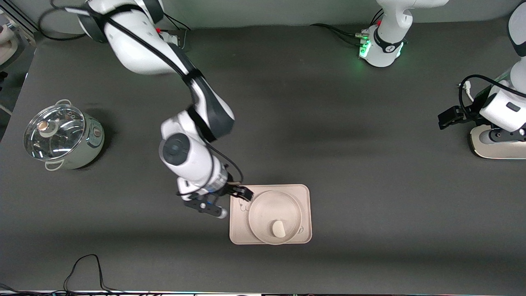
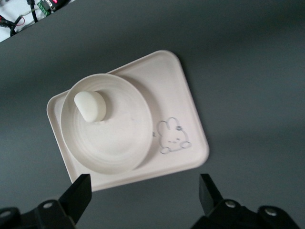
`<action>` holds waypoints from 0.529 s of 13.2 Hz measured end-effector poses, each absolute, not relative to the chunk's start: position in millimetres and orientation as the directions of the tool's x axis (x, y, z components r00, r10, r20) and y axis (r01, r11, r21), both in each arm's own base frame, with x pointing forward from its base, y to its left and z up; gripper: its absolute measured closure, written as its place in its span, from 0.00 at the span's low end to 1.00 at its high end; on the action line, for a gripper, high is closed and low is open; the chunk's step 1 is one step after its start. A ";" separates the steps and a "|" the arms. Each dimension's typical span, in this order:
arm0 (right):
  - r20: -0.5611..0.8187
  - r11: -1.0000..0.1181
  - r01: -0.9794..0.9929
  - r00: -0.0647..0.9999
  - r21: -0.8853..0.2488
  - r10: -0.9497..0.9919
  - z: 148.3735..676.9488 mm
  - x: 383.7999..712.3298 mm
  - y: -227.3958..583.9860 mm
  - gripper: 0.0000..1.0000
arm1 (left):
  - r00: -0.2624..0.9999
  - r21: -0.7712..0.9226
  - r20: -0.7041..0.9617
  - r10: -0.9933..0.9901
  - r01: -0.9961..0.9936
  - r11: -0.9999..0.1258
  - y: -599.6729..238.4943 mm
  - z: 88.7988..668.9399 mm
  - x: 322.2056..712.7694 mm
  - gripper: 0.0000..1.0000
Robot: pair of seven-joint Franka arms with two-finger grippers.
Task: Place bun in plate and plate on tray
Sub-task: 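Open the right gripper and draw it back from the tray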
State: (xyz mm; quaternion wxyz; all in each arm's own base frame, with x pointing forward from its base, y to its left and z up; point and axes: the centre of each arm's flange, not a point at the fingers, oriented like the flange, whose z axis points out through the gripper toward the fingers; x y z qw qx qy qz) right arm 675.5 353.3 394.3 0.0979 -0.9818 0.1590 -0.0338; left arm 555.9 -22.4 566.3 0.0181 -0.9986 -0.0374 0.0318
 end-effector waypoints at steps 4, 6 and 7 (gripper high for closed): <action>-0.013 -0.975 -0.166 0.986 -0.145 -0.166 507.4 640.5 239.6 0.00 | 0.995 -0.035 -0.064 0.075 0.073 -0.997 -22.8 566.0 555.3 0.00; -0.029 -0.989 -0.084 0.996 -0.118 -0.081 553.0 613.0 181.5 0.00 | 0.995 -0.035 -0.063 0.074 0.072 -0.997 -22.9 566.5 555.4 0.00; -0.033 -0.994 -0.042 0.999 -0.104 -0.039 571.9 599.9 153.5 0.00 | 0.995 -0.035 -0.062 0.074 0.072 -0.997 -22.8 566.8 555.5 0.00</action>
